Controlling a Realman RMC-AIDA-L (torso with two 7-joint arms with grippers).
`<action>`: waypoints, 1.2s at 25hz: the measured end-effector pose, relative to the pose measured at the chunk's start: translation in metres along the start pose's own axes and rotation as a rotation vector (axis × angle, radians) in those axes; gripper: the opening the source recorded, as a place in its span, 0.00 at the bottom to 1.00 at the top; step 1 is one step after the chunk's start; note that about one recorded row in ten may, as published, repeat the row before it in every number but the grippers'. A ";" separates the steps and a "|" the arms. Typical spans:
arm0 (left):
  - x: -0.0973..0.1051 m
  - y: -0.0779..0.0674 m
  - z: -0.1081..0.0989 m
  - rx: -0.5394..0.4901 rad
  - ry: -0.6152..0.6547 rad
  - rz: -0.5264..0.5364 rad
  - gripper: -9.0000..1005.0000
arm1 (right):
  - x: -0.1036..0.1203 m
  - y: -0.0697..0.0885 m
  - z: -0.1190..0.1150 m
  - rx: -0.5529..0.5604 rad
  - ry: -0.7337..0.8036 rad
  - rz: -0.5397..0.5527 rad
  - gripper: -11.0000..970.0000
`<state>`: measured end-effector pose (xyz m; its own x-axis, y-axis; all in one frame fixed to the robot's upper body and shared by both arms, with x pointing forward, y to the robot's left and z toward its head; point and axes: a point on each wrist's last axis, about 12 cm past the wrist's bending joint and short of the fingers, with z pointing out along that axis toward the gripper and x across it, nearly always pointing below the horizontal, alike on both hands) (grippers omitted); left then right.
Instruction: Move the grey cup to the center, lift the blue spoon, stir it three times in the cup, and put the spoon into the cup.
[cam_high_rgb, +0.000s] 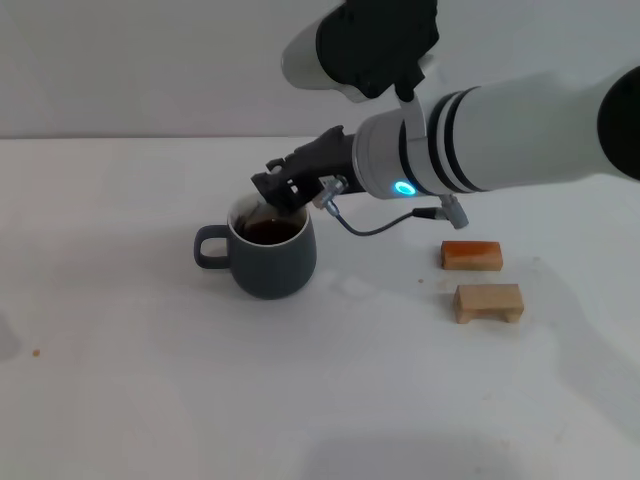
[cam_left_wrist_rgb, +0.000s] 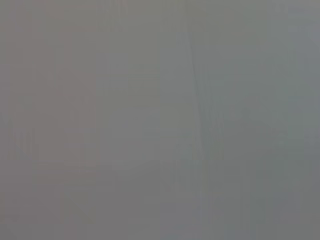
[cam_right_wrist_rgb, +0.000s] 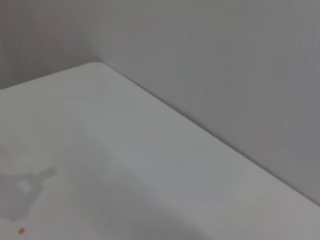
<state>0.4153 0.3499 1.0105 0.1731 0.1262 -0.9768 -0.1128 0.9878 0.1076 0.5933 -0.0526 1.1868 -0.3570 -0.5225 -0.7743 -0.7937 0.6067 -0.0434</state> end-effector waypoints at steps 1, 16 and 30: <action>0.000 0.000 0.000 0.000 0.000 0.000 0.01 | 0.002 -0.001 -0.001 0.002 0.000 0.001 0.17; -0.002 0.001 0.002 -0.003 -0.014 0.004 0.01 | 0.039 -0.053 -0.056 0.350 -0.435 0.064 0.41; -0.001 0.001 -0.002 -0.002 -0.009 0.002 0.01 | 0.215 -0.006 -0.108 0.905 -0.776 0.074 0.51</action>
<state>0.4131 0.3502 1.0112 0.1818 0.1292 -0.9748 -0.1148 0.9873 0.1094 0.4687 -0.2330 1.0887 0.2529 -0.1554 -0.9549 -0.0375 0.9847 -0.1701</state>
